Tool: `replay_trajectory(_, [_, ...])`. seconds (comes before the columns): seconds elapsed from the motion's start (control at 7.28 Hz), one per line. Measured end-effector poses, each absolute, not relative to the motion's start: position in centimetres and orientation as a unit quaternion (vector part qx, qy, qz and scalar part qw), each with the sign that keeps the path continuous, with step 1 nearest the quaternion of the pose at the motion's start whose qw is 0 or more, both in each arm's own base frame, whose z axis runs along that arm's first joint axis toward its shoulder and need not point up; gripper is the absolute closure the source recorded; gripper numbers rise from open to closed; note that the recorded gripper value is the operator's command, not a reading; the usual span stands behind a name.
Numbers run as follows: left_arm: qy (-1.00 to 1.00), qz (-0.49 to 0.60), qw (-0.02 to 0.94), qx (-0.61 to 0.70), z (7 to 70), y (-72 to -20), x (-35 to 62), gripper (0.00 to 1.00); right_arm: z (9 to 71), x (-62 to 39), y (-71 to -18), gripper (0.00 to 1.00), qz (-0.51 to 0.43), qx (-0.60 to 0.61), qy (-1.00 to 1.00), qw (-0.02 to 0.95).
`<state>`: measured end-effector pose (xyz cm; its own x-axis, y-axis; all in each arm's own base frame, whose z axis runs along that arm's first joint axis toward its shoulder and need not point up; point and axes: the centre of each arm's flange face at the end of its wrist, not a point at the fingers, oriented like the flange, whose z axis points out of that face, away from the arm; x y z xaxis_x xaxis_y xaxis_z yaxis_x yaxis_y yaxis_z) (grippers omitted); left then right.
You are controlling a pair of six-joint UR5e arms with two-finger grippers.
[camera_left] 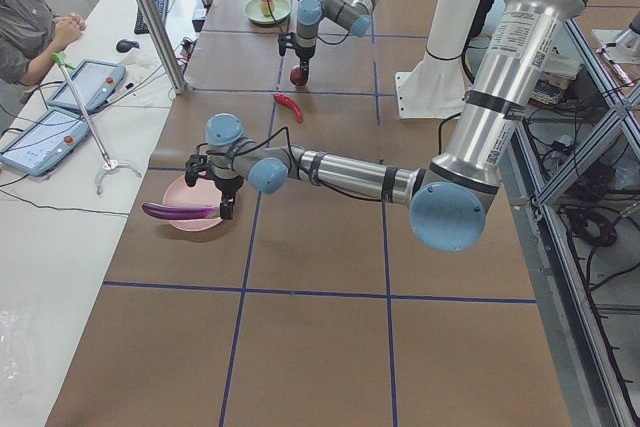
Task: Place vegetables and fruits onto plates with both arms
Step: 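Grasp the pomegranate with the right gripper and lift it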
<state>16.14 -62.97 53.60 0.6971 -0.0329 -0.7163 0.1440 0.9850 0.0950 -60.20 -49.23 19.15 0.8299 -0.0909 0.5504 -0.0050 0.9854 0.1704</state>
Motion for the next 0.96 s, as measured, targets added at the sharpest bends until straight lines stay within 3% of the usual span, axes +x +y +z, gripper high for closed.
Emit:
replay_trajectory(0.55, [0.388, -0.058, 0.917, 0.068, 53.4, -63.0, 16.4, 0.00, 20.1, -48.2, -59.8, 0.99, -0.052, 0.084, -0.295, 0.950])
replay_trajectory(0.96, [0.391, -0.068, 0.916, 0.065, 53.2, -62.9, 16.8, 0.00, 30.7, -33.9, -67.2, 0.99, -0.134, 0.108, -0.295, 0.940])
